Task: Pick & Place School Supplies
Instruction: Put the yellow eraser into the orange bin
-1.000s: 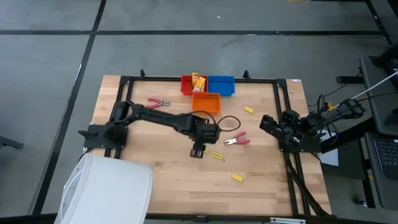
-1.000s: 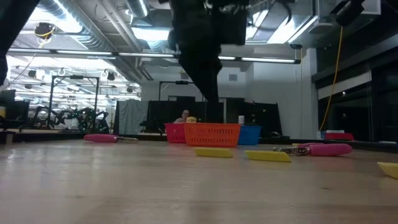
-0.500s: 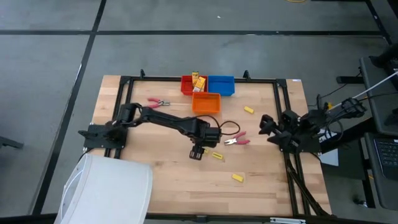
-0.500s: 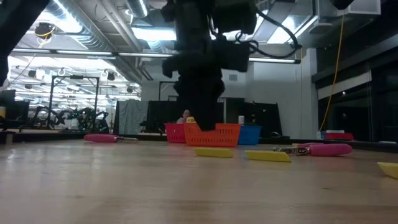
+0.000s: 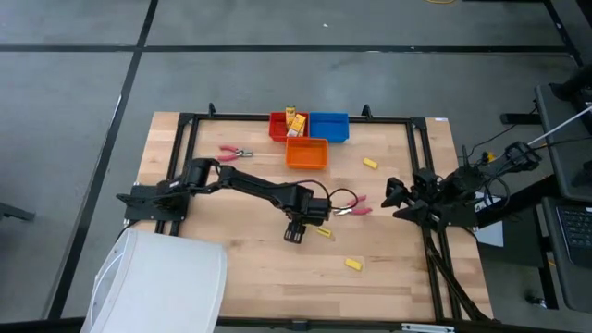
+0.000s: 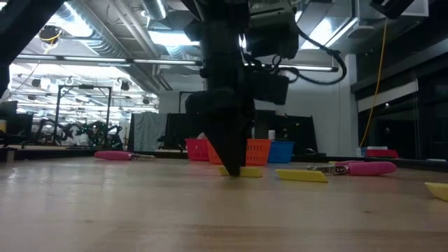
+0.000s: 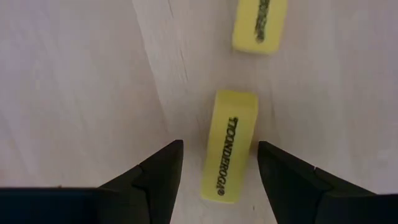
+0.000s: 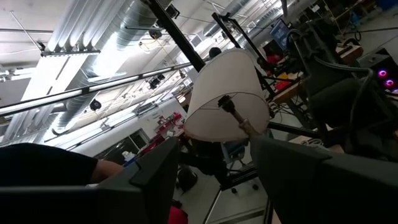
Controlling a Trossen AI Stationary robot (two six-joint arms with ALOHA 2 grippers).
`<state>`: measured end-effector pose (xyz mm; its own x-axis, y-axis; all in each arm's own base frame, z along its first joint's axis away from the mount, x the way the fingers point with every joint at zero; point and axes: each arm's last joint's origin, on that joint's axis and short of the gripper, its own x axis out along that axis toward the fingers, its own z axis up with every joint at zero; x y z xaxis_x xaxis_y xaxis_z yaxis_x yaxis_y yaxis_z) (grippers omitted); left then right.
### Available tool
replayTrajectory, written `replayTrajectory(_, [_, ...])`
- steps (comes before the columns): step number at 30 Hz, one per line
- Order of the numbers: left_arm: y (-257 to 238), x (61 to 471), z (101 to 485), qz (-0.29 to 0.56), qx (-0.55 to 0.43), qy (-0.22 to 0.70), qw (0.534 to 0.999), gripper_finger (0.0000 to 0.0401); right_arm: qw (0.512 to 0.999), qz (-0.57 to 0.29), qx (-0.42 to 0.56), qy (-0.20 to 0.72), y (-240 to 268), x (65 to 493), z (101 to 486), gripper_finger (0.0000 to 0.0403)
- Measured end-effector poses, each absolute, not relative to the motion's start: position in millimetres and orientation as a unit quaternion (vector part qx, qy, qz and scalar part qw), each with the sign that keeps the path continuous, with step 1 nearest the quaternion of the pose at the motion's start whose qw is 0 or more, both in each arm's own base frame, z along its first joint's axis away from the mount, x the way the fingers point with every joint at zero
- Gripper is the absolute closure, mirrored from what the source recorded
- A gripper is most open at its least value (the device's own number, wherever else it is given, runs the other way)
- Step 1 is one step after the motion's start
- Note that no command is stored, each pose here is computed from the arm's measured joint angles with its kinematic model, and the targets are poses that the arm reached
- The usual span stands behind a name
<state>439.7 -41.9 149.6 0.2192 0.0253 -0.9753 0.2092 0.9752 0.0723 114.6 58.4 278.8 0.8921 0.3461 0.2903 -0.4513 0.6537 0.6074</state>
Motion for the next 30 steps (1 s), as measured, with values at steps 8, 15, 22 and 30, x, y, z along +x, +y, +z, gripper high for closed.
replayTrajectory(8, [-42.7, 440.5, 144.9, -0.052, 0.09, 0.627, 0.772, 0.0257, 0.907, 0.207, 0.361, -0.069, 64.1, 111.6, 277.5, 0.0198])
replayTrajectory(15, [-41.6, 440.3, 144.6, -0.043, 0.054, 0.63, 0.773, 0.0342, 0.907, 0.194, 0.366, -0.069, 67.3, 109.3, 277.3, 0.0198])
replayTrajectory(22, [-17.3, 442.3, 161.3, 0.058, -0.036, 0.6, 0.797, 0.0335, 0.908, 0.178, 0.373, -0.069, 70.6, 106.9, 276.8, 0.0198])
replayTrajectory(30, [41.7, 443.2, 215.3, 0.265, -0.156, 0.447, 0.84, 0.0332, 0.916, 0.152, 0.369, -0.053, 75.6, 107.1, 272.0, 0.0198])
